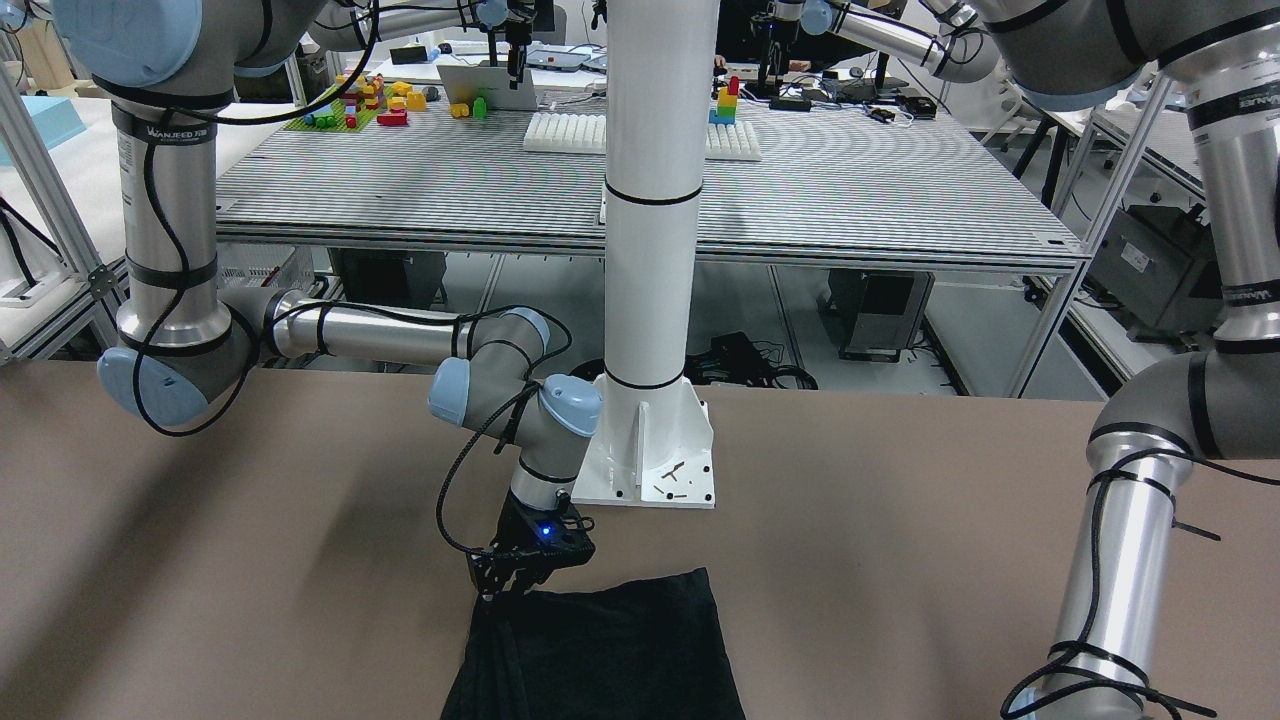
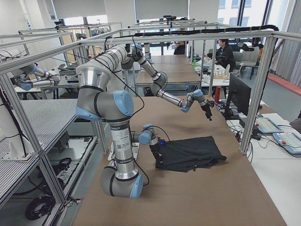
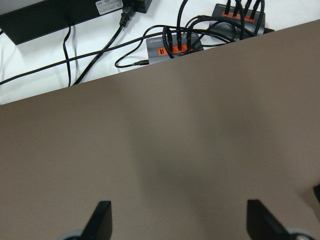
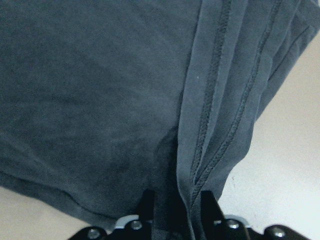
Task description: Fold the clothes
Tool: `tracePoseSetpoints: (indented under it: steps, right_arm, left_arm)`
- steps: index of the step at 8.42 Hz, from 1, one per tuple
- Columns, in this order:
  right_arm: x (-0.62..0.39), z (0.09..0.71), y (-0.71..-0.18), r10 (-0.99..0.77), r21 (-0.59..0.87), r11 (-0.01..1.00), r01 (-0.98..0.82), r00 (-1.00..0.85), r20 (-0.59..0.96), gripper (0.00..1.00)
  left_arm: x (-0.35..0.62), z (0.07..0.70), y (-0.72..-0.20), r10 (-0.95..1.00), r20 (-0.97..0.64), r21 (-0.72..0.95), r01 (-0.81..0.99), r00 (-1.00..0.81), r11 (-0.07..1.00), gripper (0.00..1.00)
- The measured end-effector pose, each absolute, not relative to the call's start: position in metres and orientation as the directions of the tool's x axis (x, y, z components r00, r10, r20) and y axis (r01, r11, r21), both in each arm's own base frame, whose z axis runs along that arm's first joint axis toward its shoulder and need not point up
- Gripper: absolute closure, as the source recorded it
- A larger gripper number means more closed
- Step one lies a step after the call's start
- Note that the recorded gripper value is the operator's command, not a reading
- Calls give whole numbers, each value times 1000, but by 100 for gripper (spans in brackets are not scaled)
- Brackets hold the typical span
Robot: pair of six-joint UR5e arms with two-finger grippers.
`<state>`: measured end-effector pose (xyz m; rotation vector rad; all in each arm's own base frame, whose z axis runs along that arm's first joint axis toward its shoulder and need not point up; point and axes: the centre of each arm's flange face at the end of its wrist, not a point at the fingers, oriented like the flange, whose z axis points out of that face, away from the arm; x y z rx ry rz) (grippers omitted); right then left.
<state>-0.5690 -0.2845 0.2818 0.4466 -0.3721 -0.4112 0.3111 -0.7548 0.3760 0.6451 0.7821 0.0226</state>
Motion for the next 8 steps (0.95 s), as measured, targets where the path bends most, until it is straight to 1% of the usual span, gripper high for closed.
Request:
tracePoseSetpoints:
  steps: [3, 8]
  right_arm:
    - [-571, 282, -282, -460, 488, 819, 301, 853, 247, 100]
    - [-565, 279, -291, -448, 491, 824, 284, 856, 257, 100]
  left_arm:
    - [311, 377, -755, 250, -648, 548, 212, 720, 809, 5]
    - [312, 377, -754, 251, -648, 548, 211, 719, 810, 5]
